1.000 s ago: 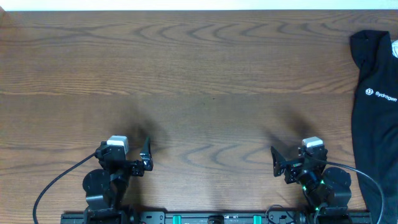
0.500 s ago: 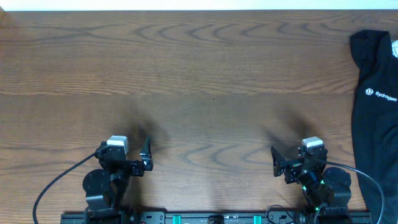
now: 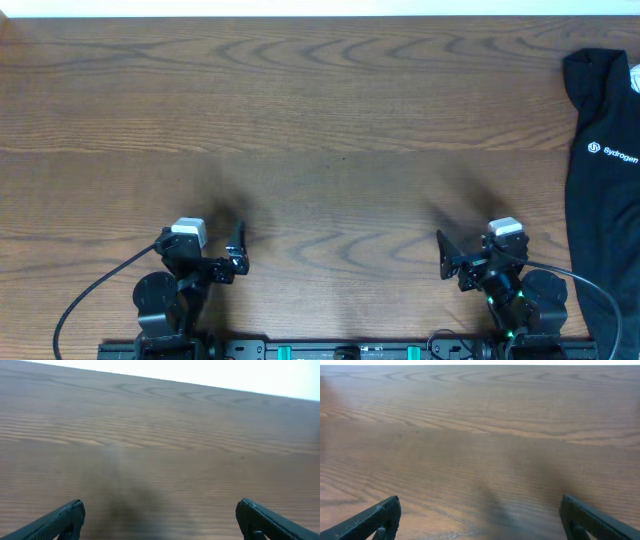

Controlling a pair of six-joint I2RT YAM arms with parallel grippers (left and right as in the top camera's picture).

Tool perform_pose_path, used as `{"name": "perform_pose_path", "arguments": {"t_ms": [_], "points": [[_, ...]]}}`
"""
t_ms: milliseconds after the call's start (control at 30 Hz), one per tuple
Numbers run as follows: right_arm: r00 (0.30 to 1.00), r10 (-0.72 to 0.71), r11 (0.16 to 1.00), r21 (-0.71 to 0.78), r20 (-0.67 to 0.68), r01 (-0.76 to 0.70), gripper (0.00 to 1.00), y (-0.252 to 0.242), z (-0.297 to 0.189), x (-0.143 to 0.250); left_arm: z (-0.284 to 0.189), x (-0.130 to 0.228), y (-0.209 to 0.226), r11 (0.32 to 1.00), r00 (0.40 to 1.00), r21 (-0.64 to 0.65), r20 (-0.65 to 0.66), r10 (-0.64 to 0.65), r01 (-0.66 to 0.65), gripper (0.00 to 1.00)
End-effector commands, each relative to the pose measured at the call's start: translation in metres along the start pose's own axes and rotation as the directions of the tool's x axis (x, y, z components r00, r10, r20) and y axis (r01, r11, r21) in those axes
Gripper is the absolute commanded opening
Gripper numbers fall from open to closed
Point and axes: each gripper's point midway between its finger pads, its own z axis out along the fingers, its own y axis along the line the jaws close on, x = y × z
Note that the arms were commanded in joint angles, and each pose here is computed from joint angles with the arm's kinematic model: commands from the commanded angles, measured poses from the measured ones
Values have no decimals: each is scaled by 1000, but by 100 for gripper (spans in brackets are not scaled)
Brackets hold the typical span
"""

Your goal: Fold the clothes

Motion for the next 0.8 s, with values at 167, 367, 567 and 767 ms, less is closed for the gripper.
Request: {"name": "perform_pose_path", "arguments": {"t_ms": [167, 367, 567, 767], "points": [[997, 28, 973, -229, 73, -10, 99, 40, -5, -20, 2, 15, -21, 965, 970, 118, -82, -227, 235, 98], [961, 170, 943, -318, 216, -95, 99, 52, -21, -71, -10, -9, -43, 951, 974, 213, -76, -212, 224, 98], [941, 162, 963, -255, 296, -86, 99, 49, -51, -130, -27, -78, -48, 973, 987, 168, 5, -158, 155, 98], [983, 185, 981, -55, 11, -184, 99, 19, -22, -130, -12, -127, -44, 980, 977, 85, -128, -169, 181, 98]]}}
